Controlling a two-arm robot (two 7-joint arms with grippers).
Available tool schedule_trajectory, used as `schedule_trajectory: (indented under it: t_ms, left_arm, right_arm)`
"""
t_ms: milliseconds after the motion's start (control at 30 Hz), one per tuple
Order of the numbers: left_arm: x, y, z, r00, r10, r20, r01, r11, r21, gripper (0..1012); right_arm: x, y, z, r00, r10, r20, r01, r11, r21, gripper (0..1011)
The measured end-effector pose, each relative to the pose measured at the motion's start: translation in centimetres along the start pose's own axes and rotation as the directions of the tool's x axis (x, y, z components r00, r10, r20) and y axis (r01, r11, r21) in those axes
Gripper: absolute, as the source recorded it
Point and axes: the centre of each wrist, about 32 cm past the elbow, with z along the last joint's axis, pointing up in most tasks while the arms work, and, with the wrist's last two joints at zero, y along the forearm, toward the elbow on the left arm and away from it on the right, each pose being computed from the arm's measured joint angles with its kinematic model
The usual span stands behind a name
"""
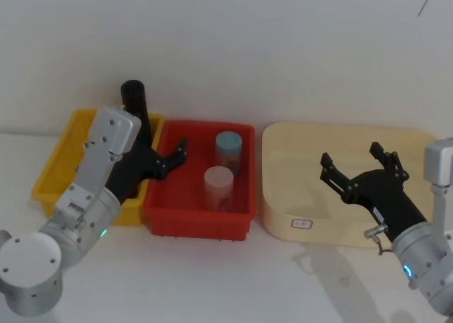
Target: Pick up the garbage bag with the one hand and transfer it to the other hand.
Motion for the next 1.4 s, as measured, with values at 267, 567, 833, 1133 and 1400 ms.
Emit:
schedule_trajectory:
  t_ms: [267,567,833,1133,1400]
  left_arm:
    - [0.69,0.39,2.28,0.9993,-0.019,-0.033,0.019,0.9995,0.025,1001]
    - [3.64,3.64,4.52,0.9956,-0.031,-0.089,0.038,0.996,0.081,1001]
    - [7.34,7.58,4.57,0.9932,-0.015,-0.116,0.032,0.9879,0.151,1001]
    - [10.87,9.34,2.97,0.9871,-0.006,-0.16,0.035,0.9833,0.179,1001]
    - [13.26,7.91,1.25,0.9798,-0.039,-0.196,0.069,0.9867,0.148,1001]
  right_arm:
    - [0.5,1.4,0.3,0.998,0.056,-0.029,-0.057,0.998,-0.009,1000]
    - [0.0,4.5,1.9,0.984,0.152,-0.089,-0.156,0.987,-0.036,1000]
    - [-1.5,6.9,3.3,0.97,0.197,-0.14,-0.209,0.975,-0.071,1000]
    - [-3.5,8.9,4.2,0.96,0.21,-0.186,-0.233,0.966,-0.115,1000]
    - [-4.9,9.7,4.6,0.954,0.216,-0.206,-0.25,0.956,-0.154,1000]
